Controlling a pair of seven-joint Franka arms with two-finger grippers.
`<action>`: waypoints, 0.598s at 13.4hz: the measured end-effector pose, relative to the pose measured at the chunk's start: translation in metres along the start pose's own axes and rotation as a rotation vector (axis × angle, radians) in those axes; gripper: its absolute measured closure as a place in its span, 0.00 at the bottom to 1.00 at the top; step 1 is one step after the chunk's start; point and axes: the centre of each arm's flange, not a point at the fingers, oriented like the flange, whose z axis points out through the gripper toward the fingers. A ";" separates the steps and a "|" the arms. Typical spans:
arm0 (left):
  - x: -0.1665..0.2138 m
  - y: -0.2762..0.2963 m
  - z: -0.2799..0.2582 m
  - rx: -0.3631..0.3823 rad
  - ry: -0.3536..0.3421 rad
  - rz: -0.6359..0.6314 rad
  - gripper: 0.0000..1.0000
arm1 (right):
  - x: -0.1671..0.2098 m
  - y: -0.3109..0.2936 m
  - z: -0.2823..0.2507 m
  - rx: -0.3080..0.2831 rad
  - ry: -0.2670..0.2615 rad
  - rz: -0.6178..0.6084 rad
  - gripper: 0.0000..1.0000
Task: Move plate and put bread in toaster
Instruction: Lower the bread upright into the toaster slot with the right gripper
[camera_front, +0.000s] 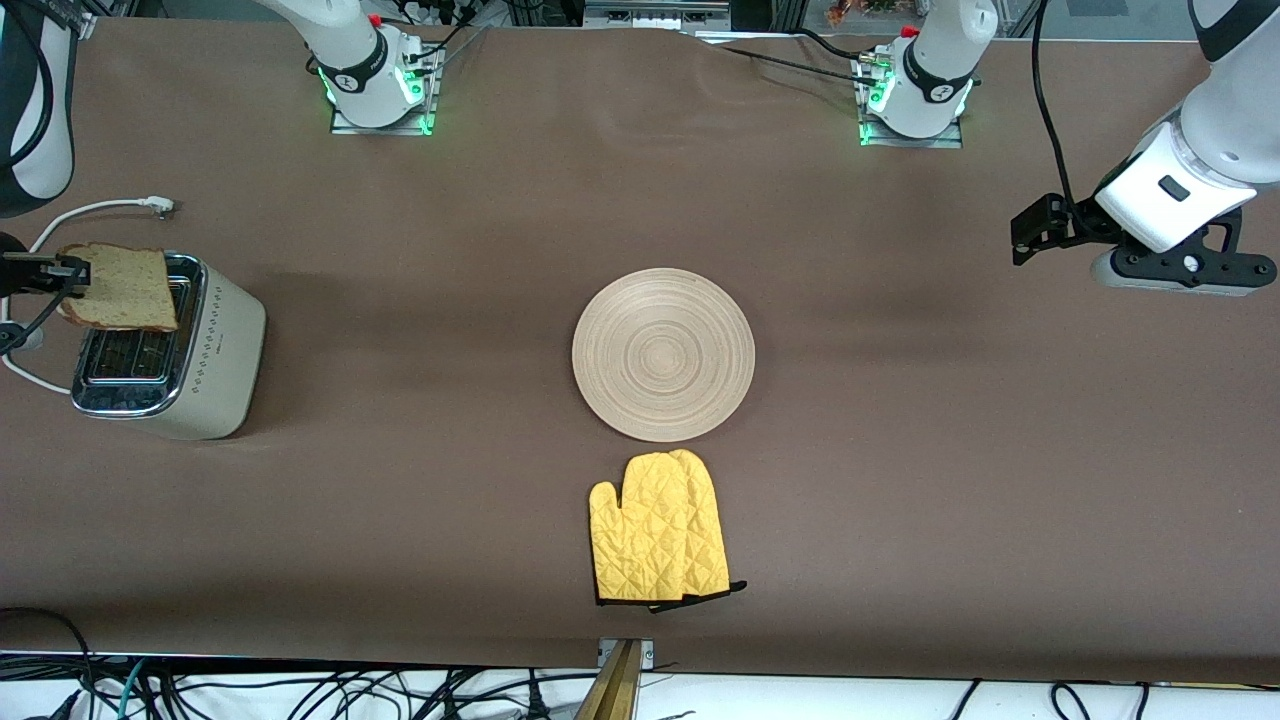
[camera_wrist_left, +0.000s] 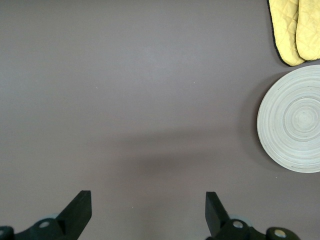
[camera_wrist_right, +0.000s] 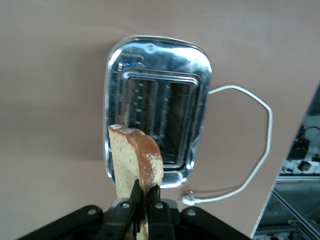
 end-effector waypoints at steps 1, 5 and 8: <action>0.000 0.000 0.000 0.000 0.000 0.000 0.00 | -0.001 0.005 0.002 -0.006 -0.004 0.006 0.93; 0.000 0.000 0.000 0.000 0.000 0.000 0.00 | 0.004 0.012 0.007 -0.040 0.010 0.001 0.93; 0.000 0.000 0.000 0.000 0.000 0.000 0.00 | 0.016 0.008 0.017 -0.059 0.009 -0.005 0.93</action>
